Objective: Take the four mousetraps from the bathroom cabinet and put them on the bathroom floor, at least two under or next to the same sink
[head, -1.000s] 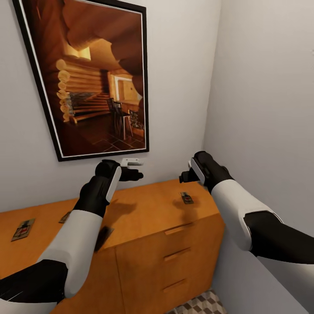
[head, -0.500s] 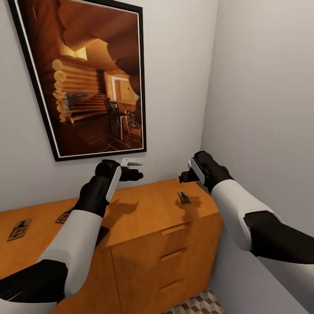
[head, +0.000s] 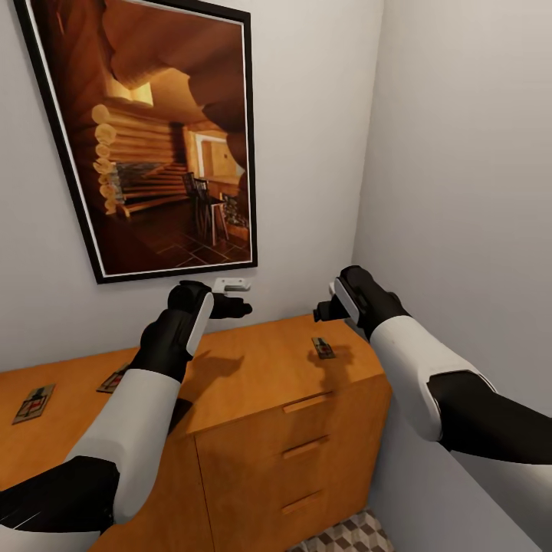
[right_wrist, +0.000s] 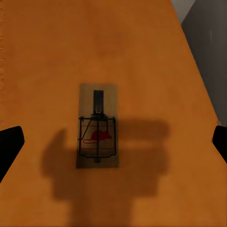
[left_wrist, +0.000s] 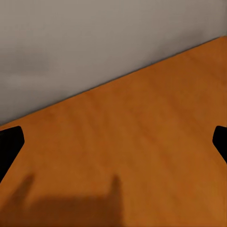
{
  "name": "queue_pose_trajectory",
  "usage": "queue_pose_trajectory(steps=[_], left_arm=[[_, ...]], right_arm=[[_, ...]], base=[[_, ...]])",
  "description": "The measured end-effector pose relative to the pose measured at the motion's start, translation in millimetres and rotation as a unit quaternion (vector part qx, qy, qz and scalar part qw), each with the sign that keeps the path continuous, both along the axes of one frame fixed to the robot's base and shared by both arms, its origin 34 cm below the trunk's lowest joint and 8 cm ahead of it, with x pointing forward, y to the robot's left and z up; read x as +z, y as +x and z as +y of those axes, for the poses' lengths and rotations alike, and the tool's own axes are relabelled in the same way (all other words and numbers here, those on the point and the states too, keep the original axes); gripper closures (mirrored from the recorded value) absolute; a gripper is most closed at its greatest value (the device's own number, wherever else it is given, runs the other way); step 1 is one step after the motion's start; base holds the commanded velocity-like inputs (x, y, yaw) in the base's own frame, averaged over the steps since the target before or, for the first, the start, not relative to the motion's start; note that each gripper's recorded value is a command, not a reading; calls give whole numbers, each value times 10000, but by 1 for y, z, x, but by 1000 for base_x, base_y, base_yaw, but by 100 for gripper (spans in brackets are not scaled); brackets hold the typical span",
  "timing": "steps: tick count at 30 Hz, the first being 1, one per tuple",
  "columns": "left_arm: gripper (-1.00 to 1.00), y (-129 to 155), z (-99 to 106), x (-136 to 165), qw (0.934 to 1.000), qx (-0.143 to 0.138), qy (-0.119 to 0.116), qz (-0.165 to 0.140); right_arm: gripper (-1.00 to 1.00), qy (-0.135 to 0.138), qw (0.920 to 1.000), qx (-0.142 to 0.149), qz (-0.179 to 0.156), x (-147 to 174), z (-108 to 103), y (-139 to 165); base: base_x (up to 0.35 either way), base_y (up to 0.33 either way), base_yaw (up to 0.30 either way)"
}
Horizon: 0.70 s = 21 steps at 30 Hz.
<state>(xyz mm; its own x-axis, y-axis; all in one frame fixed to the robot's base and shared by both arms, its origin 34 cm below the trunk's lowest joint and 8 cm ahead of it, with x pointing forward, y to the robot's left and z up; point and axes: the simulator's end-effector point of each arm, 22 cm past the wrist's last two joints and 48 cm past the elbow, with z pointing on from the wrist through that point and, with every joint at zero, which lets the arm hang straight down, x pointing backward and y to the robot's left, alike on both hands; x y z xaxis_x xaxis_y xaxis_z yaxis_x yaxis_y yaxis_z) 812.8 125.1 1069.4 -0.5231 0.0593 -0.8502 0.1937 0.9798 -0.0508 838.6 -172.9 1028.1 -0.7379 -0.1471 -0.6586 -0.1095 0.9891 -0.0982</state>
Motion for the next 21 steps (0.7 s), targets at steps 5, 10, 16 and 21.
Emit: queue_pose_trajectory(steps=[5,10,16,21], left_arm=[[-100,0,0,0,10000,-1,-2,0],[-100,0,0,0,10000,1,0,0],[-100,0,0,0,10000,1,1,-2],[-100,0,0,0,10000,-1,-1,2]], right_arm=[[-100,22,10000,14,11,-1,2,0],[-100,37,10000,25,17,-1,3,-1],[-100,52,10000,30,21,-1,3,-1],[-100,58,10000,36,23,-1,4,-1]], base=[[0,0,0],[0,0,0],[0,0,0],[0,0,0]])
